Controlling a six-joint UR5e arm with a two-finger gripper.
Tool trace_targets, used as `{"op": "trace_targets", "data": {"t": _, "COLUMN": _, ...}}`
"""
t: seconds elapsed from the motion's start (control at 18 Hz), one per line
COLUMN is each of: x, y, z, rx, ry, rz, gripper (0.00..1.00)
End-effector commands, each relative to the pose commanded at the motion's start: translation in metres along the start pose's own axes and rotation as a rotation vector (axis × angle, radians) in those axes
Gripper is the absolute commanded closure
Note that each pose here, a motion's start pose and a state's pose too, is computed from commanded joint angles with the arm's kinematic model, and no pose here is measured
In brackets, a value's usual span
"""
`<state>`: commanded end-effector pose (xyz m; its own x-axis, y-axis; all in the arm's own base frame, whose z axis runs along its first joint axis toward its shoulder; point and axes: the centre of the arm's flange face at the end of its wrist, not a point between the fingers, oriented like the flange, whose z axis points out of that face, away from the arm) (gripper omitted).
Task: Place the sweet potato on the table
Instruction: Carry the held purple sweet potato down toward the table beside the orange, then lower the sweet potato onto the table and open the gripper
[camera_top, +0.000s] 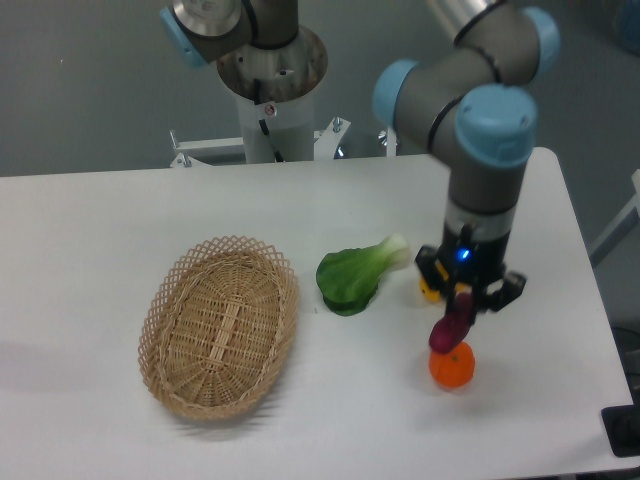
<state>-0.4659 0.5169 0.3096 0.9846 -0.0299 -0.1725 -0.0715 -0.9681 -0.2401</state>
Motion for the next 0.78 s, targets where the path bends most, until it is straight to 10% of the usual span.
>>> {"op": "trace_targets", "data": {"t": 0.78, "x": 0.08, "y": -0.026, "z": 0.094, "rx": -0.133, "ry": 0.011, "rz": 0.131, "gripper": 0.77}}
